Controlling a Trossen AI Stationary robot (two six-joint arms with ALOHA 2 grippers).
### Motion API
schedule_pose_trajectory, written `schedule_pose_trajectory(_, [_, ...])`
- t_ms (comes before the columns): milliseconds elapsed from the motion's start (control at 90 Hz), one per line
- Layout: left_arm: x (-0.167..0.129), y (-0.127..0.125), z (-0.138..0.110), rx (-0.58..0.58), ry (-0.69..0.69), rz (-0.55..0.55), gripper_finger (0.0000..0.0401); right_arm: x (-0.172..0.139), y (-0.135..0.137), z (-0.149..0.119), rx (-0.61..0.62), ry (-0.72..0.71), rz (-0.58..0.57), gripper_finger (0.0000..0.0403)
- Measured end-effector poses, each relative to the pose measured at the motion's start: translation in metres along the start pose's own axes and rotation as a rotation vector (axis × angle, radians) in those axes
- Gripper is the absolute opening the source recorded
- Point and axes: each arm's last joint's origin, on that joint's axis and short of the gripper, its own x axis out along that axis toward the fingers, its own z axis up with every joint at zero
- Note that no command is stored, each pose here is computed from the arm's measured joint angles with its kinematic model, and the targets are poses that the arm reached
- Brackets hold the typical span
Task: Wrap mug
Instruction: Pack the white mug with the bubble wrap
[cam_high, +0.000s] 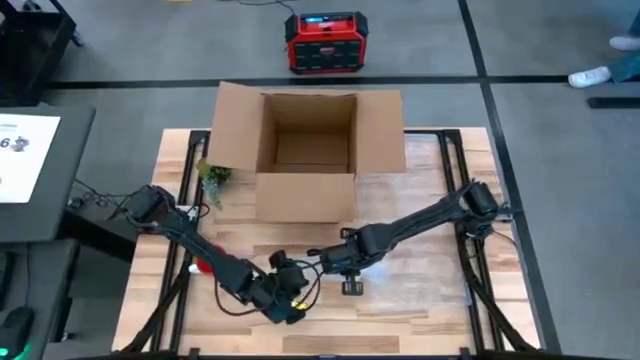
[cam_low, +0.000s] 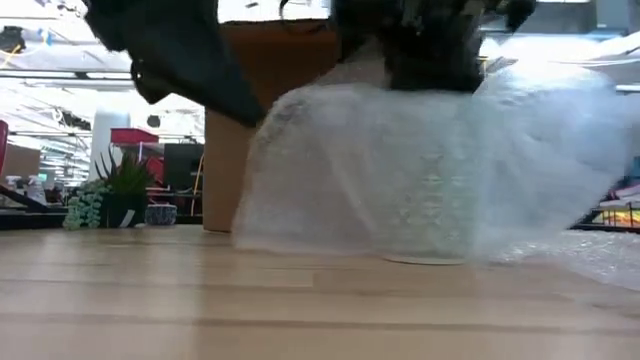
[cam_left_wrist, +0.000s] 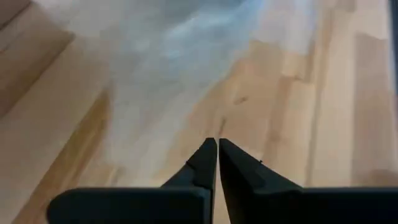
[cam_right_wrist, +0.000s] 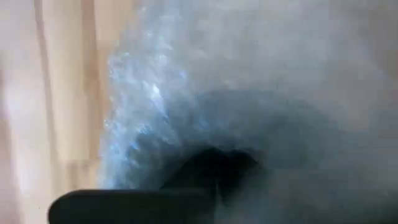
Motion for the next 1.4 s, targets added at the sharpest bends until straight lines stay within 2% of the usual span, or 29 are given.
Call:
schedule_pose_trajectory(133, [0.004, 0.002, 0.0, 0.001, -0.024, 0.032, 0.0, -0.041, 0.002, 0.001, 0.015, -0.109, 0.034, 0.0])
schedule_pose_trajectory(311, [0.005, 0.003, 0.002, -0.002, -0.038, 0.045, 0.0, -0.047, 0.007, 0.006, -0.018, -0.208, -0.005, 0.0])
schedule_pose_trajectory(389, [0.005, 0.003, 0.003, 0.001, -0.041, 0.043, 0.0, -0.037, 0.009, 0.009, -0.036, -0.204, -0.005, 0.0])
schedule_pose_trajectory(600, [0.005, 0.002, 0.002, 0.002, -0.042, 0.042, 0.0, 0.013, 0.007, 0.003, -0.04, -0.003, -0.071, 0.0])
schedule_pose_trajectory(778, [0.005, 0.002, 0.002, 0.002, -0.045, 0.042, 0.0, 0.052, 0.009, 0.005, -0.066, 0.044, -0.087, 0.0])
schedule_pose_trajectory(933, [0.005, 0.002, 0.002, 0.002, -0.046, 0.043, 0.0, 0.061, 0.008, 0.004, -0.092, 0.066, -0.087, 0.0])
schedule_pose_trajectory(1111, [0.005, 0.002, 0.003, 0.0, -0.049, 0.041, 0.0, 0.029, 0.008, 0.003, -0.08, 0.018, -0.063, 0.0])
schedule_pose_trajectory(1400, [0.005, 0.002, 0.003, -0.009, -0.054, 0.042, 0.0, -0.062, 0.009, -0.007, -0.047, -0.16, -0.018, 0.0])
